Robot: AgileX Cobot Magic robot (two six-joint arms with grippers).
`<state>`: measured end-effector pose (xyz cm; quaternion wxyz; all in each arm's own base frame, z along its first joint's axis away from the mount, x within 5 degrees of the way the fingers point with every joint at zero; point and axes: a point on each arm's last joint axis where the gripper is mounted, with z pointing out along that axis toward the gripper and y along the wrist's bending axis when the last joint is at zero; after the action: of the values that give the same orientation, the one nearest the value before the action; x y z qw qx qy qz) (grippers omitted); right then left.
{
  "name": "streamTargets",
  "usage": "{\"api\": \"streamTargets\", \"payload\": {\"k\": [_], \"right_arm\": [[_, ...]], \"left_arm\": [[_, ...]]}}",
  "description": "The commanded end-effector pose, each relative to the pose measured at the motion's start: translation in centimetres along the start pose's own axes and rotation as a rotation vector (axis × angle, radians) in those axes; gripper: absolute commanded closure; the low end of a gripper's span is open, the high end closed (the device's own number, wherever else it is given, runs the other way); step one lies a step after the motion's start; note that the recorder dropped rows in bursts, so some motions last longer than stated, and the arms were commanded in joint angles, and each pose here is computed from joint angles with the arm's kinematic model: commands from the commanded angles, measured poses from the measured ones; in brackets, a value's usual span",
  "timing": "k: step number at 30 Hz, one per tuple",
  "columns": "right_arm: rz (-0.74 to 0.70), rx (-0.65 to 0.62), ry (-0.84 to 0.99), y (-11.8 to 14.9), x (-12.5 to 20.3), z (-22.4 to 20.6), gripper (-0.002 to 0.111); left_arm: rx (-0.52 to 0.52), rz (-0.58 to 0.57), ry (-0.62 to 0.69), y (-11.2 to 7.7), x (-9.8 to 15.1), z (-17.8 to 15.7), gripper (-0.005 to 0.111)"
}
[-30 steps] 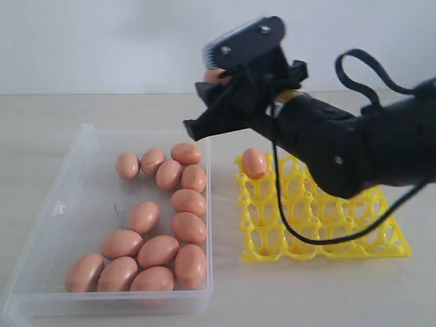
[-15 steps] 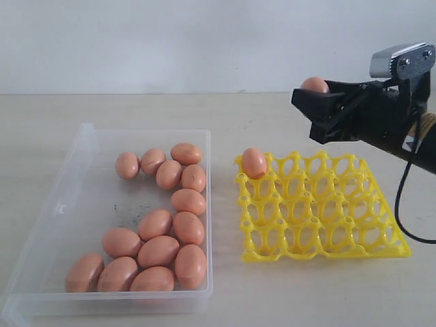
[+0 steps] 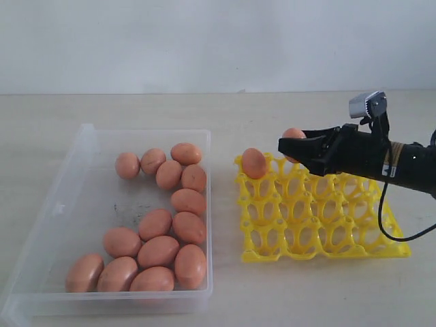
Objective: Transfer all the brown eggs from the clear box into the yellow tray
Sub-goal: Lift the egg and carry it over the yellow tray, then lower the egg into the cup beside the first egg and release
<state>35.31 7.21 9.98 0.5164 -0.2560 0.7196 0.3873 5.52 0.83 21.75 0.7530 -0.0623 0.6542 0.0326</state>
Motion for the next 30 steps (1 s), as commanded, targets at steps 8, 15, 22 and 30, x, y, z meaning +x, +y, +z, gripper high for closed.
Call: {"api": "streamTargets", "payload": {"k": [8,15,22,30], "right_arm": [[-0.033,-0.060,-0.004,0.4,0.7,2.3,0.109],[-0.064,-0.015,0.066,0.7,1.4,3.3,0.109],[-0.037,0.034,0.032,0.3,1.1,3.3,0.109],[-0.040,0.019,0.066,0.4,1.4,3.3,0.080]], "left_arm": [[0.003,0.009,0.000,0.0,0.0,0.0,0.103],[0.003,0.009,0.000,0.0,0.0,0.0,0.103],[0.003,0.009,0.000,0.0,0.0,0.0,0.103],[0.003,0.009,0.000,0.0,0.0,0.0,0.103]]}}
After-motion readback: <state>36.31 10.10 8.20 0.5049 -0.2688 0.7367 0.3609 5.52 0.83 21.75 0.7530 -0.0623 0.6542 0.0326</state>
